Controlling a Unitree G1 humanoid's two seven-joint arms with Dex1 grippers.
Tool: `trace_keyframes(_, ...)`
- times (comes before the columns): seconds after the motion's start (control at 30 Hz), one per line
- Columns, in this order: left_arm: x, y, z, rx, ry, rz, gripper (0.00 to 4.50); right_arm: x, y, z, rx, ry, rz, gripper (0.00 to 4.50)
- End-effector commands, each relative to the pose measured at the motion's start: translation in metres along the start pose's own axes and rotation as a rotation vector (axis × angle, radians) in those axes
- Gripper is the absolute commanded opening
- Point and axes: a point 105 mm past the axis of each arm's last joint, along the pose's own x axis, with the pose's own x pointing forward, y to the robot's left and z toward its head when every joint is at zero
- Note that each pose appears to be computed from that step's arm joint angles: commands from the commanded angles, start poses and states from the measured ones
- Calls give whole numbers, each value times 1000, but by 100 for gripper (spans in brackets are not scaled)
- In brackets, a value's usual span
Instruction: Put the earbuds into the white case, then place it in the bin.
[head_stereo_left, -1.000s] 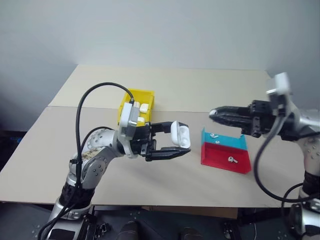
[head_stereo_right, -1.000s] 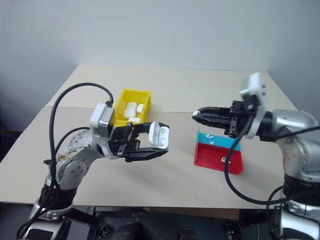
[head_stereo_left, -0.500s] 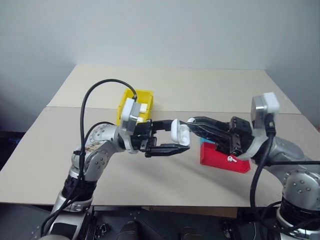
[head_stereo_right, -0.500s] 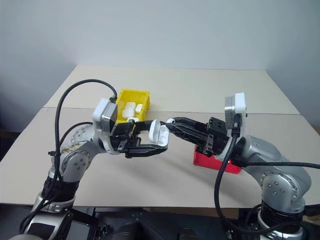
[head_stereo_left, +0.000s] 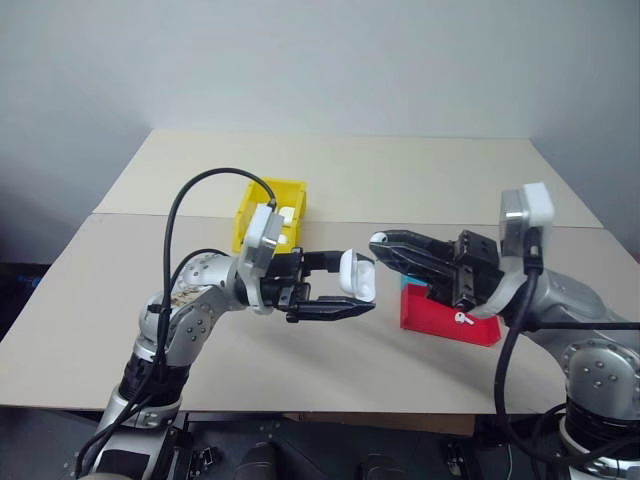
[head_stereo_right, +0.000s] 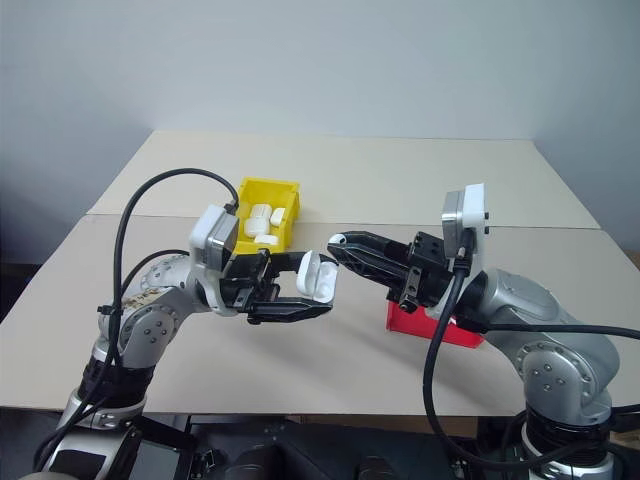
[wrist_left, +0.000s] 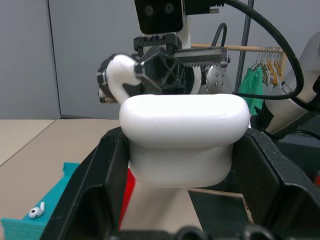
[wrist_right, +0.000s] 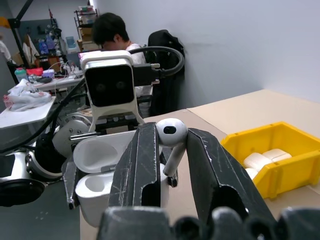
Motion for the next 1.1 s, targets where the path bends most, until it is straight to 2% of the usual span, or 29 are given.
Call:
trace_keyframes(0.03, 2, -1, 3, 25, 1, -9, 280, 1, 9, 16, -42, -67, 43, 61)
trace_keyframes(0.73, 5, 3, 9, 60, -11, -9, 280, 2, 4, -15, -97, 72, 32, 61)
trace_keyframes(1.1, 5, 3, 10, 73, -16, -8, 280, 9, -2, -20, -159, 69, -10, 61)
